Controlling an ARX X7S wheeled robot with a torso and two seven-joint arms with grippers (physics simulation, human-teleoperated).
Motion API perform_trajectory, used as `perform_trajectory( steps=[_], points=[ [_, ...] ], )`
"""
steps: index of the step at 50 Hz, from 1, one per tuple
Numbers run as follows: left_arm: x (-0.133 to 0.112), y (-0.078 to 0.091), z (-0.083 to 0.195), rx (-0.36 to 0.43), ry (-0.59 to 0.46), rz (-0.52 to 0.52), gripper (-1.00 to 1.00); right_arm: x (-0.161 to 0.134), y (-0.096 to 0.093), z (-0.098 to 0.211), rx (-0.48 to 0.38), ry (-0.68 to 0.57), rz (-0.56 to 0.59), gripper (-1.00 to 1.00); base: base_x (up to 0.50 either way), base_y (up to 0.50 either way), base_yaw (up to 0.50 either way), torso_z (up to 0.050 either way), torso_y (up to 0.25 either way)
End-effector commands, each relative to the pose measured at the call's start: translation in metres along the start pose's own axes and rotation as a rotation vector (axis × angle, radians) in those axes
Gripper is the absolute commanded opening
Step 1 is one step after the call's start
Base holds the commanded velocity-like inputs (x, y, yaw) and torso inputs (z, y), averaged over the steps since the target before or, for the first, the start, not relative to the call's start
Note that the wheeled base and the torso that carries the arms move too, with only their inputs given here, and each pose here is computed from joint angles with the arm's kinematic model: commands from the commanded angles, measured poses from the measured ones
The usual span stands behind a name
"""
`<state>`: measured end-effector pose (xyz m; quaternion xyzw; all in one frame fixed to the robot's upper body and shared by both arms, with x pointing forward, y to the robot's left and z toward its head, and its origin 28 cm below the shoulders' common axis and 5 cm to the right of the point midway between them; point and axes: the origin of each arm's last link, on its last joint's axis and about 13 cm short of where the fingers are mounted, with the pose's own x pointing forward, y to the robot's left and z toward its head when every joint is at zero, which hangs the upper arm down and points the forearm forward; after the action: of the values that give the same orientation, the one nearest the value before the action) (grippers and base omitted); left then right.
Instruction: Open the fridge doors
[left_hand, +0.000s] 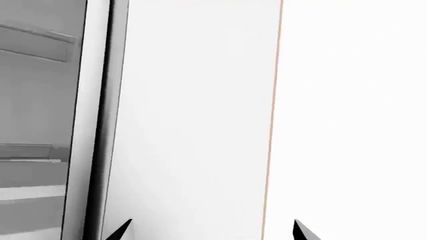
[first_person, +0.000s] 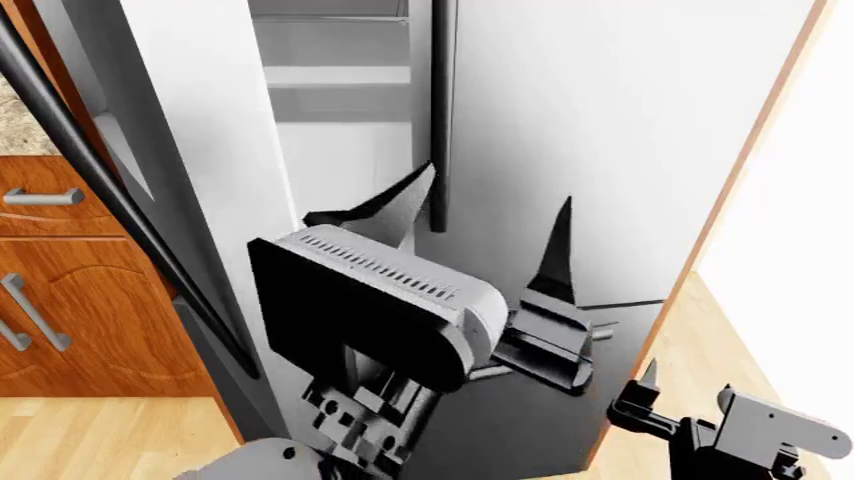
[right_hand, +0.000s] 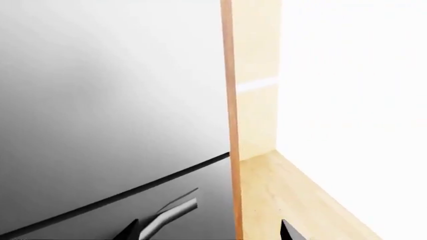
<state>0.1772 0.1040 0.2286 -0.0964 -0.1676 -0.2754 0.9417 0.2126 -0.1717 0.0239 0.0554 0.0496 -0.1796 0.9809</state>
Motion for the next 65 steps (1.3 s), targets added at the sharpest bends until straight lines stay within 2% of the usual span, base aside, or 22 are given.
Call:
perform_trajectory(
  steps=[1, 6, 11, 17, 23, 26, 29, 35, 41, 45, 53, 54, 57, 59, 65],
  points=[
    [0.018, -0.008, 0.01, -0.139, -0.132, 0.133, 1.0, 0.001, 0.0, -0.001, -0.003, 0.002, 0.003, 1.0, 0.0, 0.0, 0.0, 0.0, 0.0],
    [0.028, -0.014, 0.012, -0.218, -0.167, 0.174, 1.0, 0.0, 0.0, -0.001, -0.003, 0.001, 0.006, 1.0, 0.0, 0.0, 0.0, 0.0, 0.0],
    [0.029, -0.02, 0.006, -0.244, -0.125, 0.135, 1.0, 0.0, 0.0, -0.001, 0.001, -0.002, 0.007, 1.0, 0.0, 0.0, 0.0, 0.0, 0.0],
    [0.038, -0.023, -0.01, -0.225, -0.031, 0.073, 1.0, 0.0, 0.001, -0.001, -0.001, -0.009, 0.009, 1.0, 0.0, 0.0, 0.0, 0.0, 0.0],
    [0.037, -0.034, -0.019, -0.206, 0.01, 0.016, 1.0, 0.0, 0.001, -0.001, 0.002, -0.012, 0.005, 1.0, 0.0, 0.0, 0.0, 0.0, 0.0],
    [0.041, -0.034, -0.025, -0.191, 0.02, 0.03, 1.0, 0.0, 0.001, 0.0, 0.002, -0.014, 0.007, 1.0, 0.0, 0.0, 0.0, 0.0, 0.0],
    [0.051, -0.03, -0.033, -0.163, 0.023, 0.099, 1.0, 0.0, 0.001, 0.0, 0.002, -0.014, 0.009, 1.0, 0.0, 0.0, 0.0, 0.0, 0.0],
    [0.08, -0.022, -0.045, -0.066, -0.007, 0.249, 1.0, 0.0, 0.002, -0.001, 0.002, -0.015, 0.012, 1.0, 0.0, 0.0, 0.0, 0.0, 0.0],
    [0.1, -0.033, -0.054, 0.003, 0.004, 0.261, 1.0, 0.001, 0.002, 0.0, 0.006, -0.017, 0.017, 1.0, 0.0, 0.0, 0.0, 0.0, 0.0],
    [0.109, -0.039, -0.059, 0.071, -0.021, 0.321, 1.0, 0.001, 0.004, -0.001, 0.001, -0.017, 0.025, 1.0, 0.0, 0.0, 0.0, 0.0, 0.0],
    [0.11, -0.043, -0.067, 0.32, 0.013, 0.493, 1.0, 0.002, 0.004, 0.0, 0.001, -0.021, 0.036, 1.0, 0.0, 0.0, 0.0, 0.0, 0.0],
    [0.107, -0.041, -0.072, 0.383, 0.016, 0.525, 1.0, 0.002, 0.004, -0.001, 0.0, -0.021, 0.037, 1.0, 0.0, 0.0, 0.0, 0.0, 0.0],
    [0.11, -0.033, -0.074, 0.471, 0.025, 0.636, 1.0, 0.002, 0.004, -0.002, -0.002, -0.021, 0.039, 1.0, 0.0, 0.0, 0.0, 0.0, 0.0],
    [0.111, -0.023, -0.075, 0.495, 0.044, 0.75, 1.0, 0.002, 0.004, -0.002, -0.005, -0.021, 0.04, 1.0, 0.0, 0.0, 0.0, 0.0, 0.0],
    [0.104, -0.002, -0.082, 0.569, 0.026, 0.95, 1.0, 0.002, 0.004, -0.002, -0.008, -0.021, 0.041, 1.0, 0.0, 0.0, 0.0, 0.0, 0.0]
  ],
)
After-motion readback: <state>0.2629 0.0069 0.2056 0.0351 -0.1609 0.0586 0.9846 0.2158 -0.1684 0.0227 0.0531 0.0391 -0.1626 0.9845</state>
